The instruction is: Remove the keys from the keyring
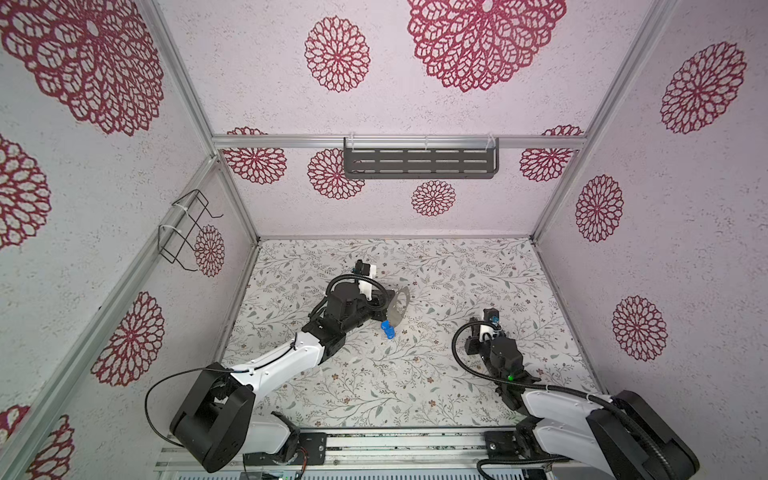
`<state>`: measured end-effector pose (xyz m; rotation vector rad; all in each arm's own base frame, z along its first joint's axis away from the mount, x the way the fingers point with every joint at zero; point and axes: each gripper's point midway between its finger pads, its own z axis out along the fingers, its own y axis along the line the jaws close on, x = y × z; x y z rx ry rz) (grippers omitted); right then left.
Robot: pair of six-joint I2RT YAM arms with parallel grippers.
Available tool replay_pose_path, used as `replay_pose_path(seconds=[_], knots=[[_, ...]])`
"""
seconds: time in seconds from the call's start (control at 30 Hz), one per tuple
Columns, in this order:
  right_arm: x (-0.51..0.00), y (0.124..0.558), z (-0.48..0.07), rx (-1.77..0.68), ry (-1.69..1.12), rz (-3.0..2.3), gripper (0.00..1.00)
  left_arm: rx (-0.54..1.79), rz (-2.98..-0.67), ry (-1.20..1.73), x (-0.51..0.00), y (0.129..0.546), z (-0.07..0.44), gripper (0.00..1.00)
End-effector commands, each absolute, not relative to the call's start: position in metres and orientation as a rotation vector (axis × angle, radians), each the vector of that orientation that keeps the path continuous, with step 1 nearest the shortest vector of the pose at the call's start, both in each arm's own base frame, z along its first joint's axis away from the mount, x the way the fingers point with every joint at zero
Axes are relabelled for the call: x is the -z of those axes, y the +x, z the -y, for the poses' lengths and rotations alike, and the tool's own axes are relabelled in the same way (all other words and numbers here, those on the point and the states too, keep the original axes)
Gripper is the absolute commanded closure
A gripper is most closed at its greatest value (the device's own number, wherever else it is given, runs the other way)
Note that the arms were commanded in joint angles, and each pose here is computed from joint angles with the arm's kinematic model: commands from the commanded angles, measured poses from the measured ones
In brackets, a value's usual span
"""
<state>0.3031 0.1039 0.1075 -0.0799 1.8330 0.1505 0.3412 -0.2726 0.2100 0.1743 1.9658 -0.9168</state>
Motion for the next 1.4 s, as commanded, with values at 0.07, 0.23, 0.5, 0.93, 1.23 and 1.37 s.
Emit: replay_pose_path(seconds=[0.07, 0.23, 0.5, 0.93, 1.23, 1.37], knots=[[-0.163, 0.327, -0.107, -0.204, 0.052, -1.665, 1.00, 0.868, -1.882, 0.074, -0.232, 0.366, 0.285, 1.00], [-0.162, 0.329, -0.088, -0.118, 0.152, -1.669, 1.00, 0.942, -1.812, 0.076, -0.256, 0.397, 0.316, 1.00], [-0.159, 0.327, -0.077, -0.067, 0.191, -1.676, 1.00, 1.118, -1.790, -0.026, -0.224, 0.416, 0.333, 1.00], [-0.157, 0.332, -0.084, -0.079, 0.169, -1.697, 1.00, 0.841, -2.069, -0.245, -0.125, 0.396, 0.237, 0.81], [-0.150, 0.333, -0.080, -0.032, 0.167, -1.719, 1.00, 0.175, -2.200, -0.098, -0.125, 0.364, 0.150, 0.33], [-0.147, 0.337, -0.087, -0.047, 0.141, -1.740, 1.00, -0.186, -2.144, -0.257, -0.134, 0.344, 0.085, 0.03]])
